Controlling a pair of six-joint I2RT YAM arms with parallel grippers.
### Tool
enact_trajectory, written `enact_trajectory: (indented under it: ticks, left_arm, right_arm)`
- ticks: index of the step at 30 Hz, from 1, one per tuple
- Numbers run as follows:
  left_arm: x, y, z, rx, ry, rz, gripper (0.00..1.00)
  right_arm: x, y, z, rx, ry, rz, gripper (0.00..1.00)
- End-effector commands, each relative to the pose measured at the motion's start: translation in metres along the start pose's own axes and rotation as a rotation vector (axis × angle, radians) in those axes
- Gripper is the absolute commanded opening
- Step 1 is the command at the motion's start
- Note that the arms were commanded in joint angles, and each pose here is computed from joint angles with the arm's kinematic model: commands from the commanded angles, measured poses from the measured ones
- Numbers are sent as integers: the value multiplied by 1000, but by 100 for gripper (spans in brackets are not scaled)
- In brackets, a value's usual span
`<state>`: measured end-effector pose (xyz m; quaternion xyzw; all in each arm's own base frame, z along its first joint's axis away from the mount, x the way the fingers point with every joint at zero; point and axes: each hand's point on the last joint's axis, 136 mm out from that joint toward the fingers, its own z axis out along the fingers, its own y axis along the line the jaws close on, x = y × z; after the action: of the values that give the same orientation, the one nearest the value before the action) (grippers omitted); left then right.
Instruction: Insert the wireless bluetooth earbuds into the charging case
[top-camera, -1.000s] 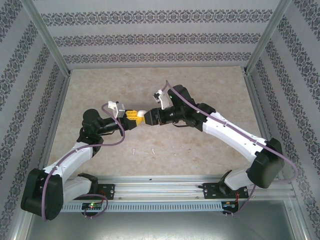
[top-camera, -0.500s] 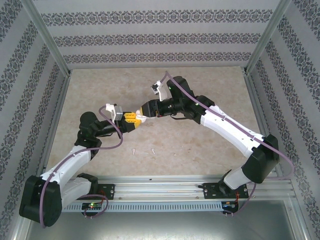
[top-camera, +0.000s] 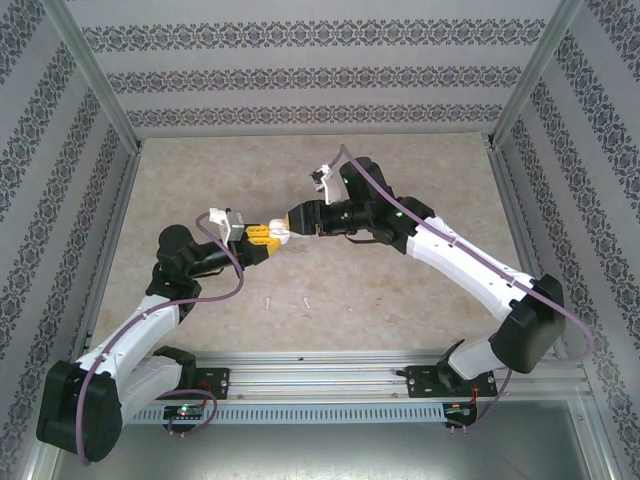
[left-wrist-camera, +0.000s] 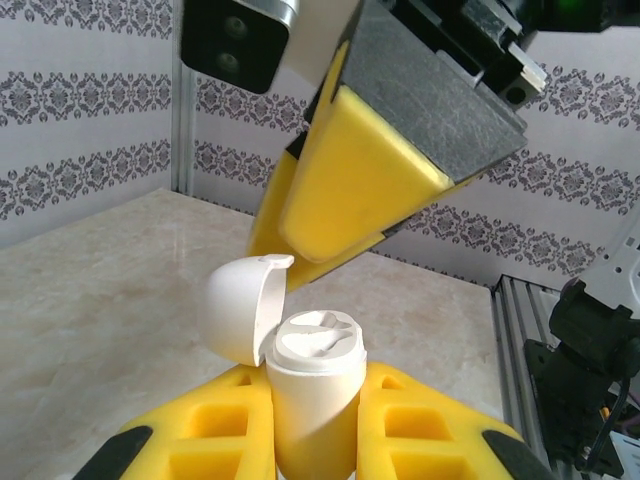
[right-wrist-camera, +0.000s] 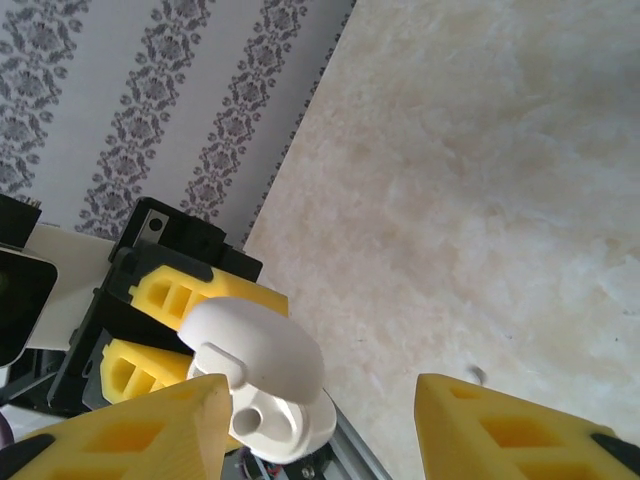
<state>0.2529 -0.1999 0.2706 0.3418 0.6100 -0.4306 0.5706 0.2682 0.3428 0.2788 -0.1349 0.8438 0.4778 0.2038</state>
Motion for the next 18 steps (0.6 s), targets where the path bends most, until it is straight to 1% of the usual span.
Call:
enact_trajectory:
  ticks: [1, 3, 6, 8, 10, 14, 18]
  left_arm:
    - [-8, 8, -6, -48, -19, -20, 0]
    - [-5, 15, -10, -80, -20, -49, 0]
    - [5, 27, -17, -152, -5, -100, 0]
    - [13, 37, -21, -200, 16, -136, 0]
    - [17, 45, -26, -239, 18, -162, 0]
    - [23, 59, -38, -344, 19, -192, 0]
    - [29, 70, -53, -452, 37, -191, 0]
  right_arm:
    - [-2, -6, -5, 15, -64, 73, 52]
    - [5, -18, -1, 56, -70, 122, 51]
    - [21, -45, 7, 159, -70, 194, 49]
    - [40, -65, 17, 242, -52, 237, 48]
    - [57, -75, 31, 282, -27, 259, 47]
    - [88, -82, 64, 340, 57, 272, 43]
    - [114, -90, 98, 408, 175, 275, 42]
